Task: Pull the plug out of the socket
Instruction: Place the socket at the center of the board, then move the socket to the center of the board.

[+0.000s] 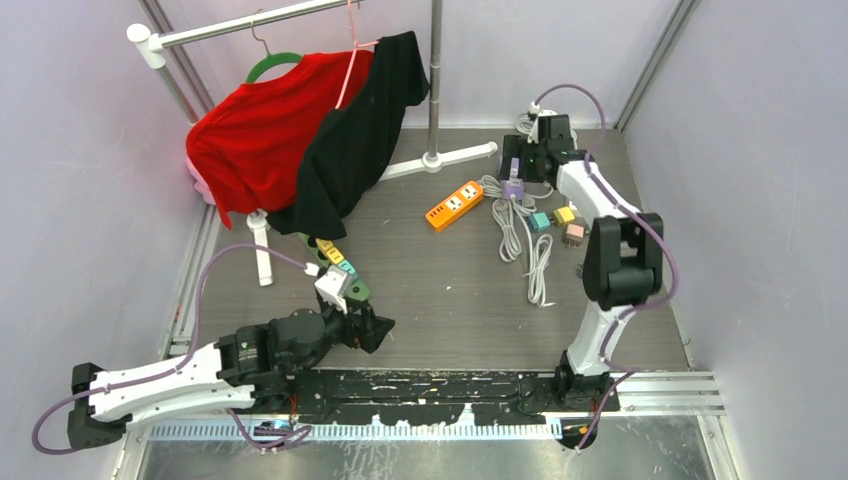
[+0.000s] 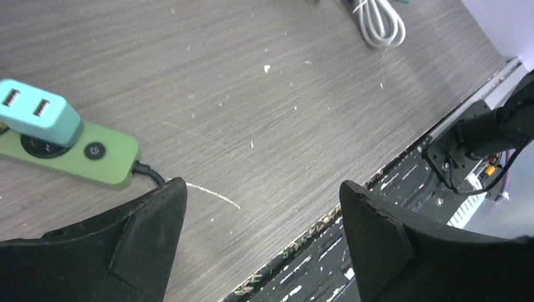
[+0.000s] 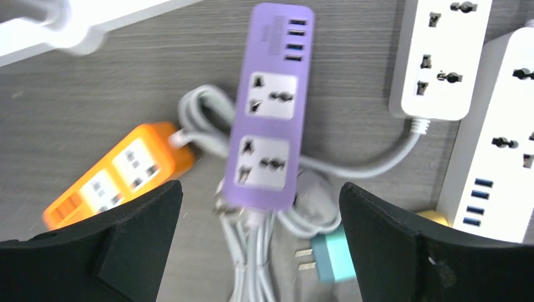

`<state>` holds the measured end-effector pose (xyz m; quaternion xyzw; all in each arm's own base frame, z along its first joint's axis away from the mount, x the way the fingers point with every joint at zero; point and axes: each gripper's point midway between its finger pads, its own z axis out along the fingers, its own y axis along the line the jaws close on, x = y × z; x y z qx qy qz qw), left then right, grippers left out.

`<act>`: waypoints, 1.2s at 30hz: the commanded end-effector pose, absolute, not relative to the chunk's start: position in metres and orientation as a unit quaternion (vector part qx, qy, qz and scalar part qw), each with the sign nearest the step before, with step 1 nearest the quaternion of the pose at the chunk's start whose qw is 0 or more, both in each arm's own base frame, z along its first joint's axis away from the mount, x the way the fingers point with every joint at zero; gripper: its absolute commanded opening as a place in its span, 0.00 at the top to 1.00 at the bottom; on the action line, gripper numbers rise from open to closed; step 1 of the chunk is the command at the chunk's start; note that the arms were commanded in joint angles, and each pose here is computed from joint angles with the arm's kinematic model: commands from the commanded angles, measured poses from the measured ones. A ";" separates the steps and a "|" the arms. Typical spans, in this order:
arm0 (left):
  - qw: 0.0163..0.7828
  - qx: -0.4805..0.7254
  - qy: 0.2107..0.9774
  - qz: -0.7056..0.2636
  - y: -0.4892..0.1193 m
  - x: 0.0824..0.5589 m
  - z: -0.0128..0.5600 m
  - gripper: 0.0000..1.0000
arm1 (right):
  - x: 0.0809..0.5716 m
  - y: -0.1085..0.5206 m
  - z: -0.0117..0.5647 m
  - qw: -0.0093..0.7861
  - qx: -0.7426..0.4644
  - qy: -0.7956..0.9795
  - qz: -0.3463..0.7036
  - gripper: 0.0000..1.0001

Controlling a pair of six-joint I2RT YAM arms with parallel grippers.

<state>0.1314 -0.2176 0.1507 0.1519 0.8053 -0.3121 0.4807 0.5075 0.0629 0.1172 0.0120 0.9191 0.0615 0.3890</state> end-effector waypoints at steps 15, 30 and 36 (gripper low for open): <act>0.523 0.139 0.790 -0.287 -0.223 0.193 0.222 0.00 | 0.312 0.118 0.286 0.524 -0.190 0.734 0.387 0.00; 0.432 -0.178 0.863 -0.194 -0.144 0.243 0.149 0.19 | 0.315 0.107 0.264 0.513 -0.163 0.748 0.389 0.00; 0.399 -0.260 0.874 -0.100 -0.116 0.241 0.117 0.17 | 0.316 0.109 0.261 0.505 -0.156 0.749 0.399 0.00</act>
